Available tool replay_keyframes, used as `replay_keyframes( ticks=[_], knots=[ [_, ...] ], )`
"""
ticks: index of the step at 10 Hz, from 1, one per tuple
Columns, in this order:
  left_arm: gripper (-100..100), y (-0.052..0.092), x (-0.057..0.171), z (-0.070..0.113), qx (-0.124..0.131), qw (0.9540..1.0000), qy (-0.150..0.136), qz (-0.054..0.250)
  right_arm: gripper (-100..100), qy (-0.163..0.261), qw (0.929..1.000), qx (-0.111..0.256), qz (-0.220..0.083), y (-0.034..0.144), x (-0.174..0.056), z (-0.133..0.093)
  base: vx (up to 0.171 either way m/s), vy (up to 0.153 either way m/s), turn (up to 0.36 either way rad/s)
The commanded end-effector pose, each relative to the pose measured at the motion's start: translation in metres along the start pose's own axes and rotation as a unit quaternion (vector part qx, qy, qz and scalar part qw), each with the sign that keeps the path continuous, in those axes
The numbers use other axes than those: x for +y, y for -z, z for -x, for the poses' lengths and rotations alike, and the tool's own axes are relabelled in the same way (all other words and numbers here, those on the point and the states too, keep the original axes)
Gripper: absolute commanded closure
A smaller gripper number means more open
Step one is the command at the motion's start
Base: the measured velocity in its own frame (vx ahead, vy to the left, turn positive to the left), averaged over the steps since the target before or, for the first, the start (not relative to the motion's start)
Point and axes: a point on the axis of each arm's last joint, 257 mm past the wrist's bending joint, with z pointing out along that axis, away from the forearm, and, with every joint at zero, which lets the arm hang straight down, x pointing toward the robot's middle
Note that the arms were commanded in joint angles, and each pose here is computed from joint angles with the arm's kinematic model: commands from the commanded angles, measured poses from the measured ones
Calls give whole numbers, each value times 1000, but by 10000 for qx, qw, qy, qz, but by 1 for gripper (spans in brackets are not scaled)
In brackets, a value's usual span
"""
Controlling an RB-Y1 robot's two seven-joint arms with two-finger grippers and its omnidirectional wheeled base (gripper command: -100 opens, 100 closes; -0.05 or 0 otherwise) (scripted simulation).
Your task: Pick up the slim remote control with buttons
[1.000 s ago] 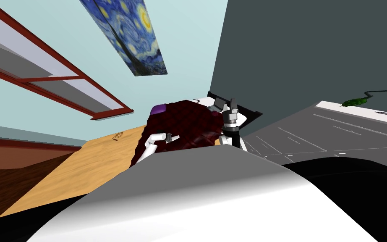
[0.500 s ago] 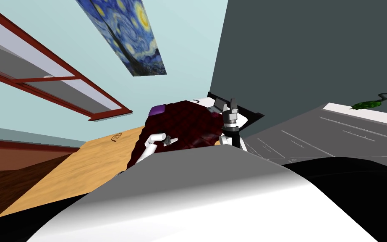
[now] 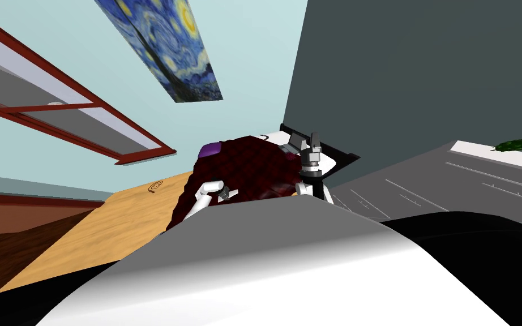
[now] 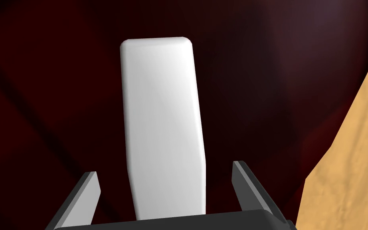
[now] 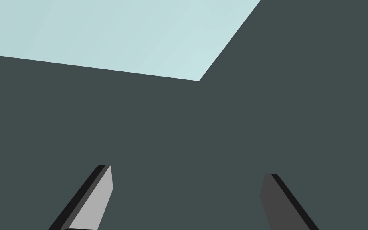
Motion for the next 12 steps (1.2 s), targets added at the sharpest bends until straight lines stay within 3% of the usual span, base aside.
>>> replay_keyframes(
  ticks=[1,2,3,6,7,8,12],
  knots=[
    [-100,0,0,0,0,10000,0,0,0,0,10000,0,0,0,0,0,19,0,-2],
    [0,0,0,0,-2,10000,1,7,0,0,10000,0,0,0,0,0,0,0,0],
    [-100,-10,3,0,0,10000,16,3,0,0,10000,0,0,0,0,0,10,5,-18],
    [-100,-25,9,0,-2,10000,32,1,0,0,10000,0,0,0,0,0,13,8,-15],
    [-100,-21,8,1,-4,10000,31,12,0,0,10000,0,0,0,0,0,7,5,-4],
    [100,-22,8,1,-1,10000,28,1,0,0,10000,0,0,0,0,0,0,0,0],
    [100,-22,9,1,-1,10000,31,18,0,0,10000,0,0,0,0,0,0,0,0]
  ],
)
